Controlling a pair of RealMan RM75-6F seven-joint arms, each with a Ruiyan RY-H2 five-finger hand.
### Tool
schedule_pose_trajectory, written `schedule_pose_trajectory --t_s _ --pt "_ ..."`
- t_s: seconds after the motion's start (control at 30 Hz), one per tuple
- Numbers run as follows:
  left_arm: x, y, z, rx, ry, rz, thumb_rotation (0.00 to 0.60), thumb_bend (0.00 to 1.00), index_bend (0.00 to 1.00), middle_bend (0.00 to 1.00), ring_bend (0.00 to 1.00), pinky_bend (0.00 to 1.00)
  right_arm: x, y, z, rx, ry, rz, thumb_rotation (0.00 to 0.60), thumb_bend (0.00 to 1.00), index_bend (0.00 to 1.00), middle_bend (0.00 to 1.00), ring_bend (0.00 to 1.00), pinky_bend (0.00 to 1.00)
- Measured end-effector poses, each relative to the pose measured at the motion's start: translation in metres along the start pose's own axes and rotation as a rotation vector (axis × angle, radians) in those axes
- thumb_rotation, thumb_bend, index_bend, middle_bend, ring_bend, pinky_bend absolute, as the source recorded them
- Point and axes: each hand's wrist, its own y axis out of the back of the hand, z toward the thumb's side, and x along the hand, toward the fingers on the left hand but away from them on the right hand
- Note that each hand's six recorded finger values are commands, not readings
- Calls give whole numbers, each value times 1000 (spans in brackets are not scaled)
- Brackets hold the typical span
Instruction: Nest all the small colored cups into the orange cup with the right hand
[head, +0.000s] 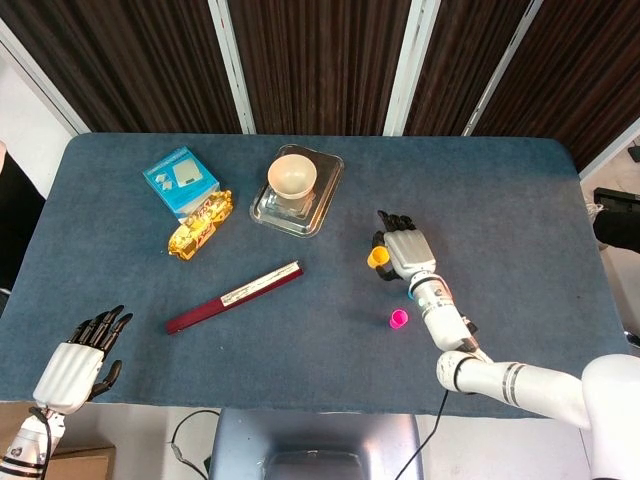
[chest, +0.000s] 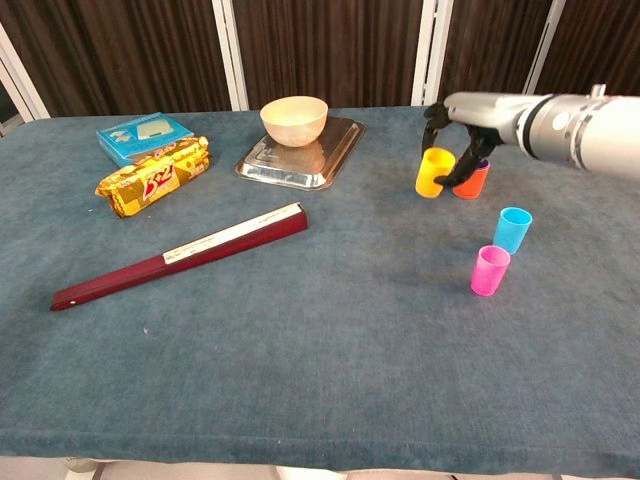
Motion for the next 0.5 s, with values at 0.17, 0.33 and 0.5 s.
schedule_pose_trajectory --t_s 0.17,0.33,0.5 --pt "1 -1 1 2 -3 -6 600 481 0 6 89 190 -18 36 -17 0 -76 -119 600 442 534 0 0 0" --pt "3 -3 -1 5 2 -13 600 480 0 6 88 191 -36 49 -41 24 -168 -166 600 441 539 0 0 0" --pt "4 -3 -1 6 7 -10 600 481 0 6 89 191 -50 37 -47 2 -200 -138 600 442 542 0 0 0"
